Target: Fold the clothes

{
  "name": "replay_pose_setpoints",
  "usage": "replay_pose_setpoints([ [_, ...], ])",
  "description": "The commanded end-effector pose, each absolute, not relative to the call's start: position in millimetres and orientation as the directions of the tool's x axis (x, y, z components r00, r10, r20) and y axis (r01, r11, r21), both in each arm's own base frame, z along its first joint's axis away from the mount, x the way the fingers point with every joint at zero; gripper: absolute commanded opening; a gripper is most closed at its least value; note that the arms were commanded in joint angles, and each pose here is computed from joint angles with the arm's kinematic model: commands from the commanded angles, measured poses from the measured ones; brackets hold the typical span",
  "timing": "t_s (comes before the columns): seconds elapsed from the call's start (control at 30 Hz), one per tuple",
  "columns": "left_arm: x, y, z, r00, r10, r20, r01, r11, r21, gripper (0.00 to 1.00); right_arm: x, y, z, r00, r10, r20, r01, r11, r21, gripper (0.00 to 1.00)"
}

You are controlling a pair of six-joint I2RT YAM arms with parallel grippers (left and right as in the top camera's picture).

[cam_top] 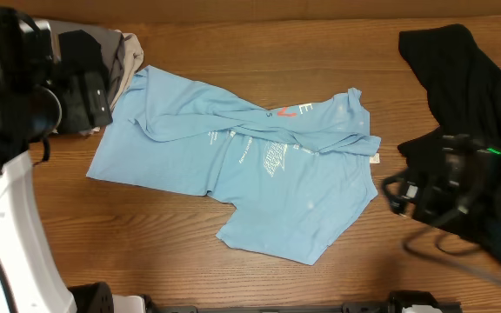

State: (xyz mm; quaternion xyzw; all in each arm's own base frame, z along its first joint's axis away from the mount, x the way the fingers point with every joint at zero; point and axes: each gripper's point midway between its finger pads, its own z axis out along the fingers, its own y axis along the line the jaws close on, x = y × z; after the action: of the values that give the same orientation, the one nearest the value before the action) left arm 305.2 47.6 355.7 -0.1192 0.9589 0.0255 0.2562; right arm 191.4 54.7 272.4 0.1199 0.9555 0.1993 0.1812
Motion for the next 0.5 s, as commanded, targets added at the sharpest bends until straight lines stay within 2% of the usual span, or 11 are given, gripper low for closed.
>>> replay_pose_setpoints([
  [0.0, 309, 63, 297, -0.889, -0.292, -0.354, -0.32, 0.947, 0.021, 1.0, 194, 86, 239, -0.945, 0.246, -0.217, 0.108, 0.858, 0.502, 0.99],
  [0.2, 325, 80, 208, -0.887, -0.378, -0.264, -0.386, 0.922, -0.024, 1.0, 214, 135, 198, -0.971, 0.138, -0.195, -0.029, 0.742, 0.67, 1.0],
  [0.23, 325, 84, 193, -0.879, -0.406, -0.251, -0.41, 0.911, -0.039, 0.96, 215, 138, 190, -0.974, 0.133, -0.181, -0.026, 0.732, 0.681, 1.0],
  [0.27, 323, 94, 170, -0.864, -0.444, -0.238, -0.446, 0.894, -0.047, 0.88, 216, 138, 175, -0.98, 0.13, -0.148, -0.005, 0.736, 0.677, 1.0],
  [0.37, 319, 111, 135, -0.84, -0.492, -0.23, -0.494, 0.868, -0.053, 0.72, 214, 133, 146, -0.987, 0.132, -0.09, 0.043, 0.763, 0.646, 0.9],
  [0.47, 315, 121, 106, -0.824, -0.523, -0.219, -0.523, 0.85, -0.064, 0.69, 211, 127, 124, -0.99, 0.14, -0.036, 0.09, 0.792, 0.604, 0.82],
])
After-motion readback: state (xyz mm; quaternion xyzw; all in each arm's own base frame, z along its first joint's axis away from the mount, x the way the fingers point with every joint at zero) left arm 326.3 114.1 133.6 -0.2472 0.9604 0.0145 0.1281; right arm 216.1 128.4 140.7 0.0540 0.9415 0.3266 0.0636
